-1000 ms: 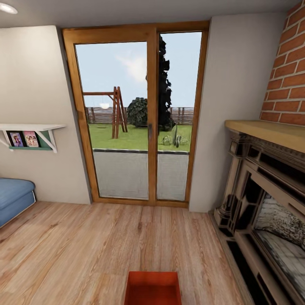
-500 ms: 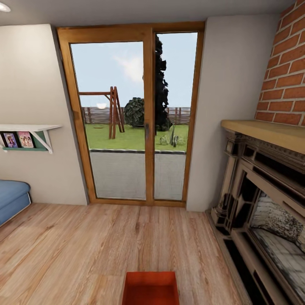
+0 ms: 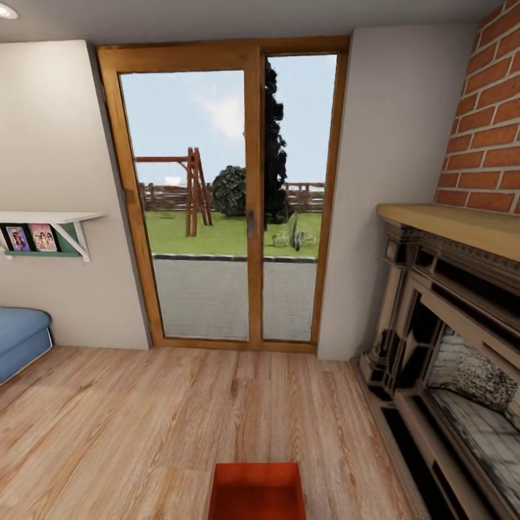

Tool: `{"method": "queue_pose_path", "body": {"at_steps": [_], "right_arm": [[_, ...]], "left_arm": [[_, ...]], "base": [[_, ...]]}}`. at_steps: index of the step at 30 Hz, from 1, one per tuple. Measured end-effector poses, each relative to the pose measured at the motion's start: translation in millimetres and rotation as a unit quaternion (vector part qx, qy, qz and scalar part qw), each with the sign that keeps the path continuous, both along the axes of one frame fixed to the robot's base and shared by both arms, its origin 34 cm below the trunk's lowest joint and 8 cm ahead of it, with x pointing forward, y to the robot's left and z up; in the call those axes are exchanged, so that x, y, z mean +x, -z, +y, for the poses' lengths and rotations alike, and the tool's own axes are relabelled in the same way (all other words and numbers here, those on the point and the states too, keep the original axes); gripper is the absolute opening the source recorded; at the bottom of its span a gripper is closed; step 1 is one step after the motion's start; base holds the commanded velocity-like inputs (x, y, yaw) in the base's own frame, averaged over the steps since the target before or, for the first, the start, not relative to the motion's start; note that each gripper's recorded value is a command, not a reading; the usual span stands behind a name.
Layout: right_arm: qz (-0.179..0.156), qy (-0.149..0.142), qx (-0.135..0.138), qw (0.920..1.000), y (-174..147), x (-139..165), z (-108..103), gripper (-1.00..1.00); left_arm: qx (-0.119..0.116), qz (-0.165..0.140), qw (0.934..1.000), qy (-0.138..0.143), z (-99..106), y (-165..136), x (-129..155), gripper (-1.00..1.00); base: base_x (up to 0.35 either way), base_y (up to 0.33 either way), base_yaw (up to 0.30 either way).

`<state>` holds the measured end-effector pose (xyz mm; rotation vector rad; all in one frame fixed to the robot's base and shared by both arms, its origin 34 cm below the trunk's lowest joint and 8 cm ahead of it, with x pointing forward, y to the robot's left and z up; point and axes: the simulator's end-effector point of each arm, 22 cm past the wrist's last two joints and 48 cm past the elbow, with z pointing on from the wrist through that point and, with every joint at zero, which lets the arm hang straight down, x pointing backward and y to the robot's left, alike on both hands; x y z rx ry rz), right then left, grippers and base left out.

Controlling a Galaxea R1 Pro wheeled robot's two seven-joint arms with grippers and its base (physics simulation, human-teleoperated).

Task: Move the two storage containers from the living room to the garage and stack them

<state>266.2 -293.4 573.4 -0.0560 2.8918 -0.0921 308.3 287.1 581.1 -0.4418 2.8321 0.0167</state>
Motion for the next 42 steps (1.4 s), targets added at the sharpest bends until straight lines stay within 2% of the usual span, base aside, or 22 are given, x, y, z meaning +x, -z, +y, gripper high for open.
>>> {"method": "queue_pose_path", "body": {"at_steps": [27, 42], "right_arm": [[-0.001, -0.002, 0.0, 1.0, 33, 6, 1, 1.0], [0.01, -0.002, -0.001, 1.0, 56, 0, -1, 1.0]], "left_arm": [[0.001, 0.0, 1.0, 0.001, 1, 33, 5, 1.0], [0.001, 0.01, 1.0, 0.001, 1, 57, 0, 1.0]], "base": [[0.0, 0.0, 0.0], [0.0, 0.0, 0.0]]}}
